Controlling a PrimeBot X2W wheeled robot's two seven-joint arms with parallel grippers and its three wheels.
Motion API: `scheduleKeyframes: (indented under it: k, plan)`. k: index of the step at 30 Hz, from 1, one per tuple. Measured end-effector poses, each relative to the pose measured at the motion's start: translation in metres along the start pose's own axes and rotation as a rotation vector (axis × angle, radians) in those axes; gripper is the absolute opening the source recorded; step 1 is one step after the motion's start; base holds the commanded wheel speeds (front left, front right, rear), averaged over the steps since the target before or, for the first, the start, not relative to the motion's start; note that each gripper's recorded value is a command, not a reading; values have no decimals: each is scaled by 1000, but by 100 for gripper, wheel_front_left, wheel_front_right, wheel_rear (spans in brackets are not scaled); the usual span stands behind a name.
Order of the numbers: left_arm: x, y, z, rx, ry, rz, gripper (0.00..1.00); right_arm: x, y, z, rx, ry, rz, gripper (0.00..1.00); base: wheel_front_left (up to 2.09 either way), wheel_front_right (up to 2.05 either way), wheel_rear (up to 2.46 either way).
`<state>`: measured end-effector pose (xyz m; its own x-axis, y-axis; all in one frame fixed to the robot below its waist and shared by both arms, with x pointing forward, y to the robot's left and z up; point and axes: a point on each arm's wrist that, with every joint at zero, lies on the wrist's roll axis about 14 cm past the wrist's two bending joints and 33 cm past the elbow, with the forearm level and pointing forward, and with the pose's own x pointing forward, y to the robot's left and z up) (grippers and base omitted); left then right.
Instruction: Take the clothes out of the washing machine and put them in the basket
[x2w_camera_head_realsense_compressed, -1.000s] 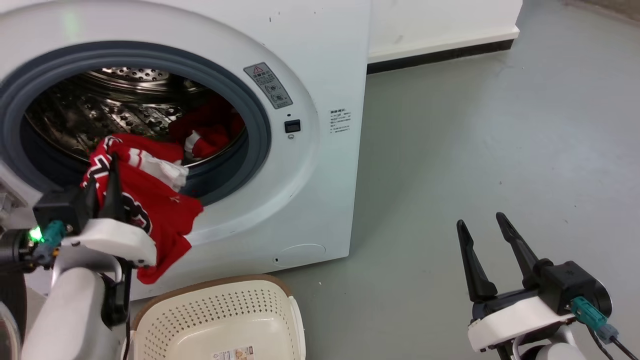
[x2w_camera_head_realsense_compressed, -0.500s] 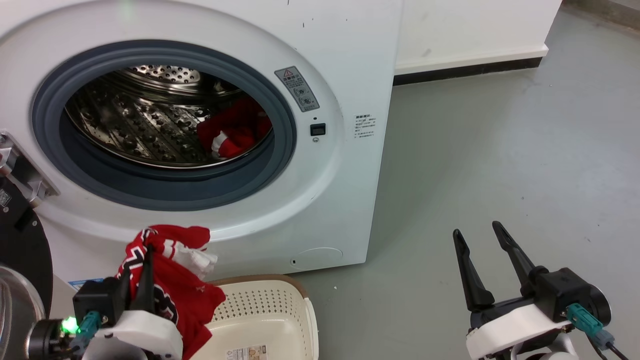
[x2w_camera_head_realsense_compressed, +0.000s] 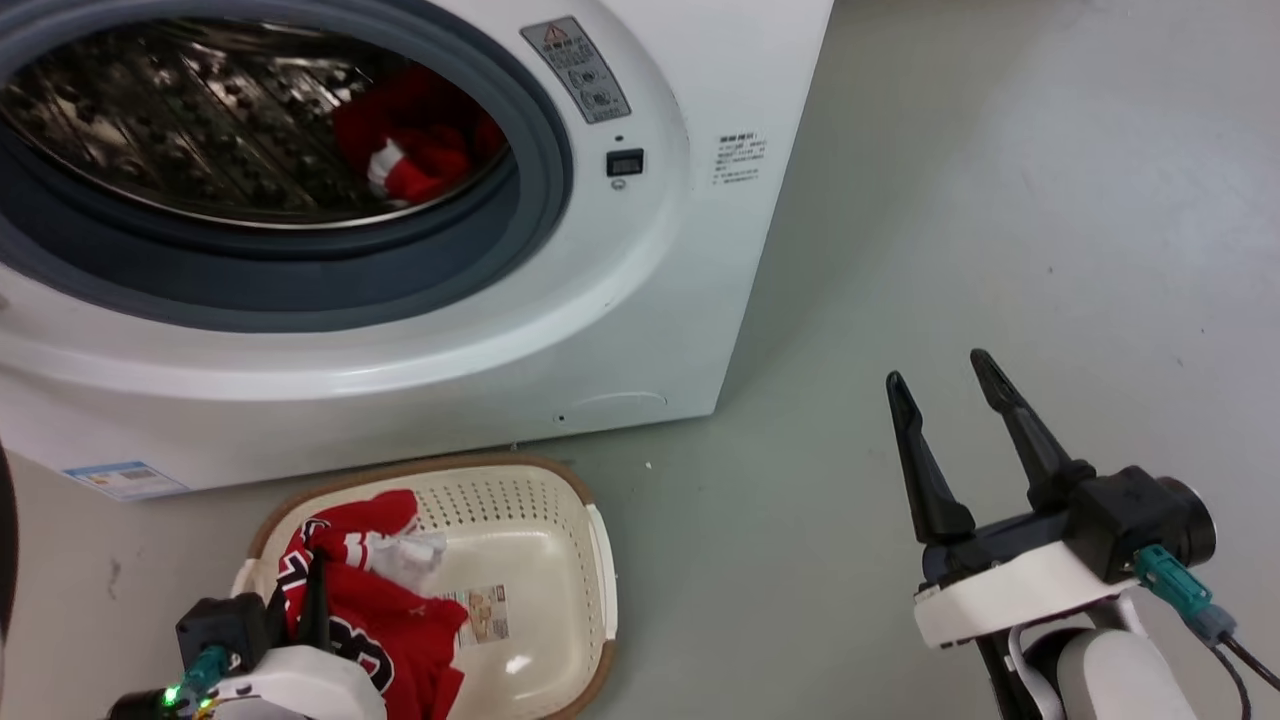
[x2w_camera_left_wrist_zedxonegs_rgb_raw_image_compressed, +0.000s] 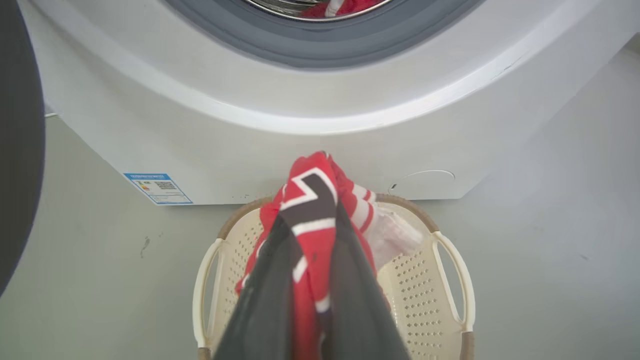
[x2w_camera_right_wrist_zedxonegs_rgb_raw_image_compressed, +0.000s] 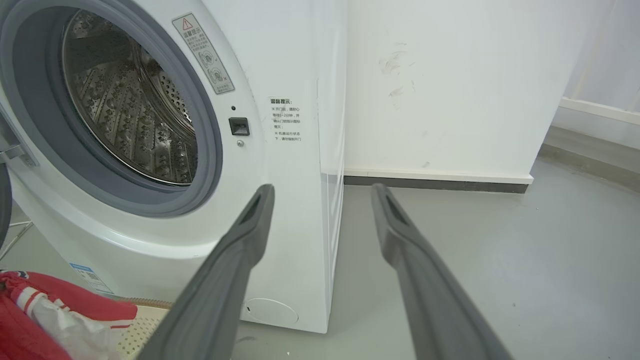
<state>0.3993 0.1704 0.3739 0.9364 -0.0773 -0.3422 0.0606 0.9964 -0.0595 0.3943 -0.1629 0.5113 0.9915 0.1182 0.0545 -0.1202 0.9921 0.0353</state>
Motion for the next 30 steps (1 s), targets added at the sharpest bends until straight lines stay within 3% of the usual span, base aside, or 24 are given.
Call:
scheduleKeyframes:
  k: [13,21,30]
  plan:
    - [80,5,-93,17,255,-5,0,37,-22,-62,5,118,-33,100,0,0,0]
    - [83,-4,-181,-7,506,-18,0,44,-33,-99,1,190,-53,100,0,0,0]
    - [68,-21,-240,2,722,-68,0,40,-42,-121,-5,247,-73,100,0,0,0]
